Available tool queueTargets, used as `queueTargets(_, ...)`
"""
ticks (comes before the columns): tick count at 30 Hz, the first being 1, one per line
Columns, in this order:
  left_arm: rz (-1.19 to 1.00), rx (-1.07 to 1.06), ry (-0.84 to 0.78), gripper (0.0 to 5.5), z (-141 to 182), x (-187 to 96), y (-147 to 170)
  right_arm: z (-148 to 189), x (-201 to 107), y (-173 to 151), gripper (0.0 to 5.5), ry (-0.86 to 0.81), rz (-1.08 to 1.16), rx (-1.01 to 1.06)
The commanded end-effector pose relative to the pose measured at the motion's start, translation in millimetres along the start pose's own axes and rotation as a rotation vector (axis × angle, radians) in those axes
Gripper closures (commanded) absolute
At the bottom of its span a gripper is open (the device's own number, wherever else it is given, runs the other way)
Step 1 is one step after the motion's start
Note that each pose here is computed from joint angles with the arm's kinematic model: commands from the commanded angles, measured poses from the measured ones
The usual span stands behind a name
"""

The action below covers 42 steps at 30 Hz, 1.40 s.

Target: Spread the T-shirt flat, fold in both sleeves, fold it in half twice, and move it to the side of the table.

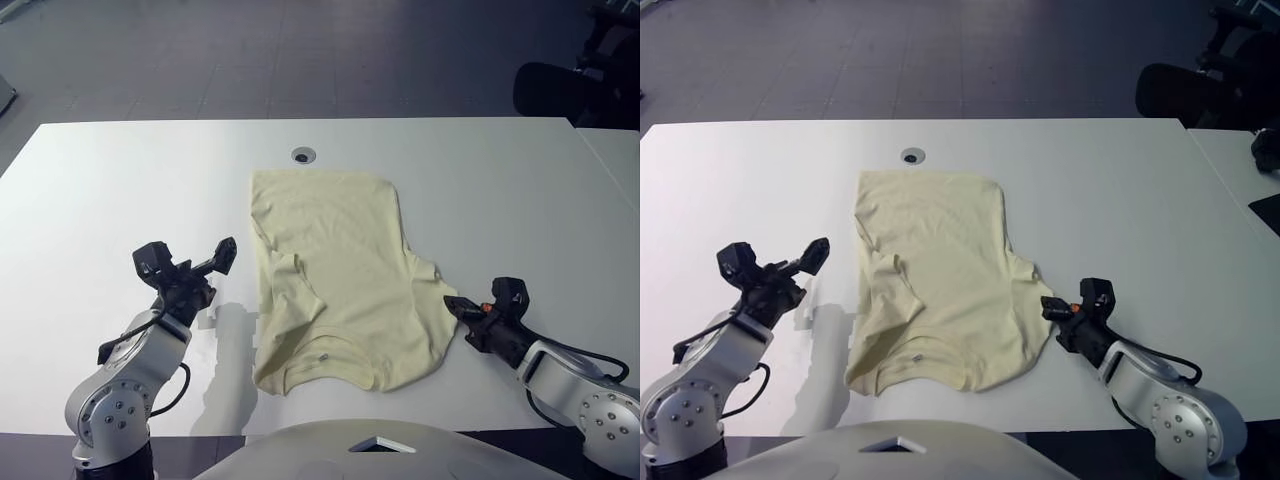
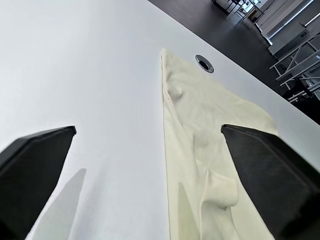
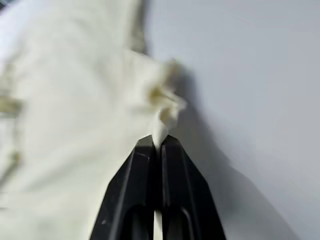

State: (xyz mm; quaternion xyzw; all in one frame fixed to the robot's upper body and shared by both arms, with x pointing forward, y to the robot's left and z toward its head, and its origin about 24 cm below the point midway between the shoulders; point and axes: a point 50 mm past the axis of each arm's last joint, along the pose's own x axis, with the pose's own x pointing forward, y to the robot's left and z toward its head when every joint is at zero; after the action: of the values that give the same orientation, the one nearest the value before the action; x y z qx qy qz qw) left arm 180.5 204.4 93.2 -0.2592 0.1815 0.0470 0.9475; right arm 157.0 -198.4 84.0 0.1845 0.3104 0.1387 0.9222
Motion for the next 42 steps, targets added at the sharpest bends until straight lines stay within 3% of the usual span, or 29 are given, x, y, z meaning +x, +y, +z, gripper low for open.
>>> queueTargets(1, 0.006, 0.004, 0.0, 0.1, -2.9, -1.7, -1.7, 1.2, 0.1, 21.7, 5.48, 0.014, 0.087, -0.036)
queueTargets(20, -0.029, 0.004, 0.033, 0.1, -8.2, 1.9, -14.4, -5.0, 45.6, 77.8, 5.48, 0.014, 0.241, 0.026)
queueTargets(25, -0.048, 0.026, 0.078, 0.1, -12.5, 2.0, -15.5, -2.5, 46.0, 88.6, 4.58, 0.019, 0.332, 0.078)
queueTargets(31, -0.156, 0.222, 0.114, 0.1, -7.8, 0.0, -14.2, 28.7, 31.4, 66.3, 3.59, -0.054, 0.338, 0.032)
queueTargets(34, -0.225, 0.482, 0.067, 0.1, 6.3, -2.6, -3.2, 45.7, 18.4, 39.7, 3.11, -0.07, 0.197, -0.194)
queueTargets(37, -0.321, 0.708, 0.107, 0.1, 1.6, -11.5, 16.7, 35.5, 2.2, 26.7, 2.55, 0.043, 0.144, -0.496)
queueTargets(42, -0.372, 0.766, 0.142, 0.1, -9.3, -19.6, 33.8, 3.4, -8.4, 36.5, 1.72, 0.144, 0.271, -0.777)
